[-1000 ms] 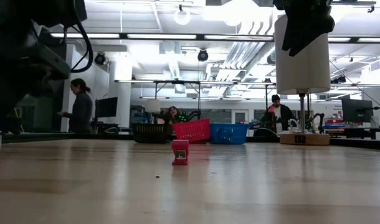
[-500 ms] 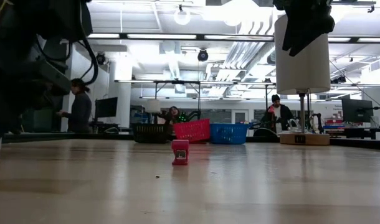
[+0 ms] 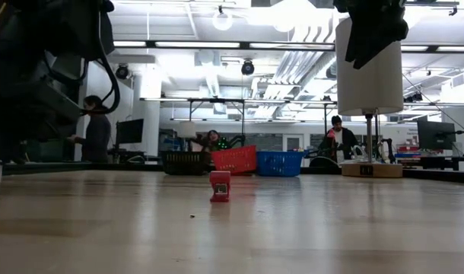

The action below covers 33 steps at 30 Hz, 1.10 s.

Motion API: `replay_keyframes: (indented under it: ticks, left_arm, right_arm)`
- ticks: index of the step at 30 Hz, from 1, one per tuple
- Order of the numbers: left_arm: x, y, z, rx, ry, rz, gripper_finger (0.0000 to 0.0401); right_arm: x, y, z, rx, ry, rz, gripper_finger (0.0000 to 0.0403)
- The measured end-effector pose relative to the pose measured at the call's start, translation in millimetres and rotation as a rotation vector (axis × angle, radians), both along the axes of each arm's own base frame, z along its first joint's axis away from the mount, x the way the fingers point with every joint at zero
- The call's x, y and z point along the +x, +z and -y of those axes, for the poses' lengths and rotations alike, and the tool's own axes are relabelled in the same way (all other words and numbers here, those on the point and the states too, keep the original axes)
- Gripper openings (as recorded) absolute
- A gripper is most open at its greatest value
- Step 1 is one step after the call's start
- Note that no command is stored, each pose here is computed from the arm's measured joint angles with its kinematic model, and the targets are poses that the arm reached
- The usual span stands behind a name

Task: Pick and place Stapler, Stapler remover, tape
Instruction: Put the red stapler into the red bin

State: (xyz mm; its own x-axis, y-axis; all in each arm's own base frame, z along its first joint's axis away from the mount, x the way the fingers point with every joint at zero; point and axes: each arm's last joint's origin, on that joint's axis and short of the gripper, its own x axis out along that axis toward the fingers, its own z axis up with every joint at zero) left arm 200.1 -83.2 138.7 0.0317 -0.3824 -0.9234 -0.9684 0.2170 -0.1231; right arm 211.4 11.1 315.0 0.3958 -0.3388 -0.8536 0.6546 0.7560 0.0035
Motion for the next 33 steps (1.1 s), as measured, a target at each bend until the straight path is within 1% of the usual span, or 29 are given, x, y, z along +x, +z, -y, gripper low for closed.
replay_keyframes:
  ticks: [8,11,15,18,21,25,33]
  left_arm:
    - [0.4,0.1,0.3,-0.003,-0.019,0.011,0.0092]
    - [0.6,0.1,0.4,-0.006,-0.033,0.018,0.0072]
    - [0.6,0.2,0.5,-0.008,-0.053,0.027,0.0070]
    - [1.0,0.4,0.5,-0.006,-0.061,0.033,0.0078]
    - [4.2,3.4,1.2,0.003,-0.088,0.063,0.0079]
    - [8.7,7.9,1.9,0.029,-0.095,0.096,0.0071]
    - [18.9,18.4,-0.8,0.092,-0.131,0.171,0.0077]
  right_arm:
    - [0.1,0.0,0.1,-0.001,-0.001,0.001,0.0208]
    - [0.1,0.0,0.0,-0.001,0.000,0.001,0.0208]
    - [0.1,0.0,0.0,0.002,0.000,0.001,0.0208]
    - [0.1,0.0,-0.1,0.002,0.000,0.001,0.0208]
    - [0.1,0.0,-0.1,0.003,-0.001,0.001,0.0208]
    - [0.1,0.0,-0.2,0.007,0.001,0.001,0.0208]
    - [0.1,0.0,0.7,0.003,0.003,-0.001,0.0208]
